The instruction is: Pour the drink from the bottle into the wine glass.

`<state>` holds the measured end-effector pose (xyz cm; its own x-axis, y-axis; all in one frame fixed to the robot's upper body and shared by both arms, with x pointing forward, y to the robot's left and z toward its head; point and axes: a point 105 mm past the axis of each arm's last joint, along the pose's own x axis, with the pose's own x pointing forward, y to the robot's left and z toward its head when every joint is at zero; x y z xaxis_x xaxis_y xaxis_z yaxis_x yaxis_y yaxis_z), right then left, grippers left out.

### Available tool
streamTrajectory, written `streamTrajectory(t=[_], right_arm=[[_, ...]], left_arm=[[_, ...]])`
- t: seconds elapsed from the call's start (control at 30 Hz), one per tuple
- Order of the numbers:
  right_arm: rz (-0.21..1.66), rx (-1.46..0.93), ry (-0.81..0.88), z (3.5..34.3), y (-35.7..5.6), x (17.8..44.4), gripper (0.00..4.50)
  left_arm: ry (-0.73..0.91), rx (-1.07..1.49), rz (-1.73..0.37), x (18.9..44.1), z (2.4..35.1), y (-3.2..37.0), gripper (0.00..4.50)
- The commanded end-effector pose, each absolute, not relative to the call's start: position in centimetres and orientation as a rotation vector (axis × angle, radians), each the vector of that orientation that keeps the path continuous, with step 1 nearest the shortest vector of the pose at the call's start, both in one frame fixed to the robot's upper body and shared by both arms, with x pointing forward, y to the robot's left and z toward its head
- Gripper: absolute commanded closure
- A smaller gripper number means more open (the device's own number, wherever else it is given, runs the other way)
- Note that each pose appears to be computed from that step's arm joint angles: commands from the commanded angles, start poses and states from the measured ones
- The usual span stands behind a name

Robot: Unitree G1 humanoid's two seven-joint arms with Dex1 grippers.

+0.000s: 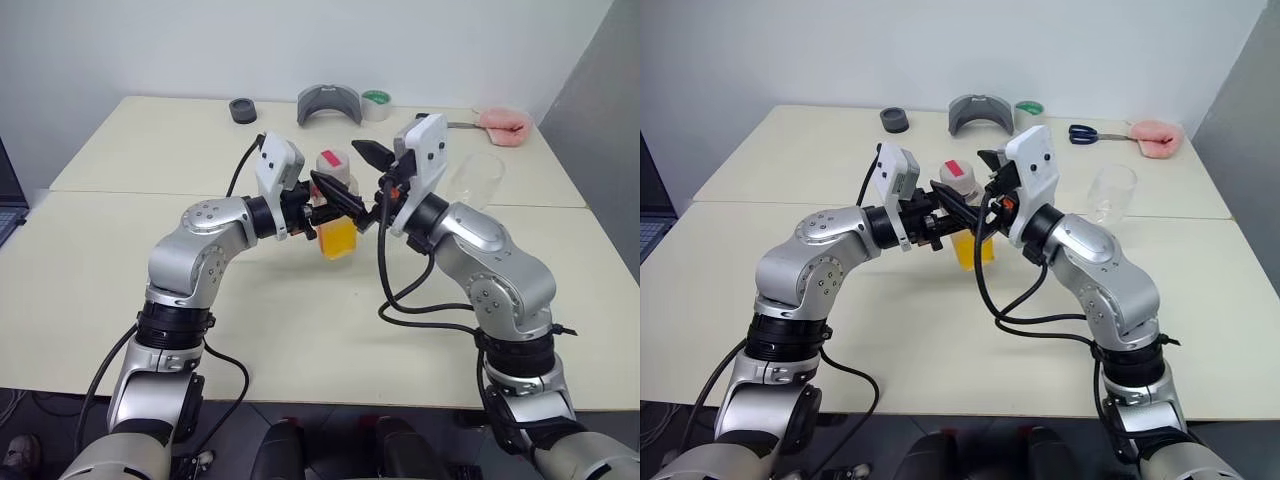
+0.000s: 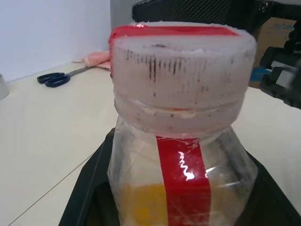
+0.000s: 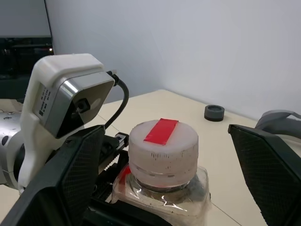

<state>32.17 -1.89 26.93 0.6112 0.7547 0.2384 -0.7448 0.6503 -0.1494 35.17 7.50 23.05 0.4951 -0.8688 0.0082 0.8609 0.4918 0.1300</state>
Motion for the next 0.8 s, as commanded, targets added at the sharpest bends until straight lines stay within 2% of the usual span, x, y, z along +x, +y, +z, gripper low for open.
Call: streamTrajectory(t=[0.03, 0.23, 0.5, 0.7, 0.8], right_arm=[[0.873, -0.056, -0.364, 28.4, -1.6, 31.6, 0.65], [0.883, -0.068, -0.366, 28.3, -1.5, 31.4, 2.66], [0.923, -0.045, -0.342, 28.3, -1.9, 31.6, 2.70], [1.221, 0.027, -0.327, 30.6, -2.5, 31.1, 2.70], [1.407, 0.005, -0.285, 30.6, -2.7, 30.6, 2.70]], left_arm=[[-0.163, 0.136, -1.072, 34.2, 24.7, 7.2, 2.41], [-0.165, 0.135, -1.078, 34.1, 24.8, 7.1, 2.41], [-0.161, 0.134, -1.109, 33.6, 24.5, 6.9, 2.41], [-0.108, 0.141, -1.333, 30.2, 24.2, 6.6, 2.41], [-0.064, 0.165, -1.468, 28.3, 24.7, 6.9, 2.41]])
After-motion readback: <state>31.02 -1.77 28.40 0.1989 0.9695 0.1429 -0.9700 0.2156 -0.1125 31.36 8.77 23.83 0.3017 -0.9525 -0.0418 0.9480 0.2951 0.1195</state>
